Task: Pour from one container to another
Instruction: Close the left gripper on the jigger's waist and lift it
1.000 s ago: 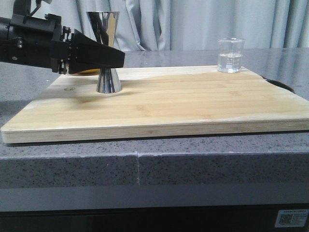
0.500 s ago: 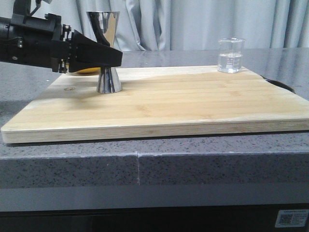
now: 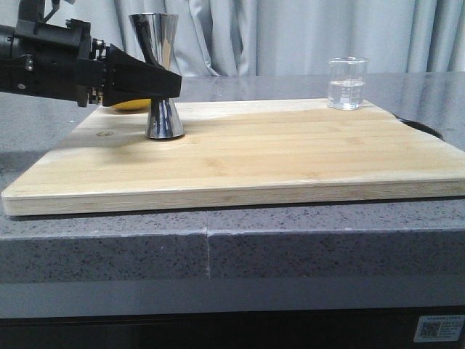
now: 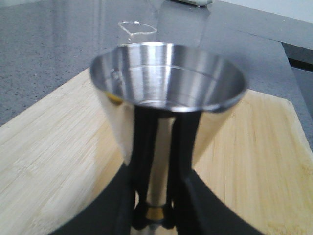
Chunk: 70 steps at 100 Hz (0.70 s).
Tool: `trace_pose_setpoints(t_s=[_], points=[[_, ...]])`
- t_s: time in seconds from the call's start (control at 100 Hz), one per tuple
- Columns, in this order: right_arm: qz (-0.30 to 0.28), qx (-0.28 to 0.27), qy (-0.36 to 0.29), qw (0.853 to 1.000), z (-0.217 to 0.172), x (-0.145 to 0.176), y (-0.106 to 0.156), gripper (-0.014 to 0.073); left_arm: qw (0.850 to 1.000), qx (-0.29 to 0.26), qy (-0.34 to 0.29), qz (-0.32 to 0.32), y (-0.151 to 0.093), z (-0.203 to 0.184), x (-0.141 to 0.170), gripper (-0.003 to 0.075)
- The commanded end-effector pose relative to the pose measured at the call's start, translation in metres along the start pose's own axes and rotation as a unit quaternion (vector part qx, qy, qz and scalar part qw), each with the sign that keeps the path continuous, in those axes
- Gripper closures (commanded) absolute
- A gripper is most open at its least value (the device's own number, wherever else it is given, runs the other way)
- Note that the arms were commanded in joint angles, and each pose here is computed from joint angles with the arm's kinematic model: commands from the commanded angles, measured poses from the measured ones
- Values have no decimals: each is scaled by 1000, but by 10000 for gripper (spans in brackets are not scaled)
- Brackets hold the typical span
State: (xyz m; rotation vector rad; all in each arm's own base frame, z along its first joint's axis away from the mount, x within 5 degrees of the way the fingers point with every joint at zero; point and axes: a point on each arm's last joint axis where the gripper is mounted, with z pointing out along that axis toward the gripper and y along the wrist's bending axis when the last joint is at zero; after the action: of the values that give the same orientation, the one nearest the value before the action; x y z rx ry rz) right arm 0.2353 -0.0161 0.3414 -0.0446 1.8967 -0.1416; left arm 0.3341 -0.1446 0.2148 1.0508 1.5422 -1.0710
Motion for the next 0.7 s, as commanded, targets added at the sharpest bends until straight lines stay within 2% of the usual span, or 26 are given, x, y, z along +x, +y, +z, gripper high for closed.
trace_pose_setpoints(t_s=[0.0,0.24,0.45,0.69], points=[[-9,5,-58,998,-7,-18,-2,13,997,34,-63,17,-12,-2,-27,664],[-9,5,-70,998,-6,-16,-2,13,997,36,-63,17,-13,-1,-27,740],[-8,-2,-101,995,-1,4,3,37,996,48,-68,27,-19,6,-34,739],[4,-23,-168,985,0,32,14,64,994,61,-77,51,-22,15,-48,739]])
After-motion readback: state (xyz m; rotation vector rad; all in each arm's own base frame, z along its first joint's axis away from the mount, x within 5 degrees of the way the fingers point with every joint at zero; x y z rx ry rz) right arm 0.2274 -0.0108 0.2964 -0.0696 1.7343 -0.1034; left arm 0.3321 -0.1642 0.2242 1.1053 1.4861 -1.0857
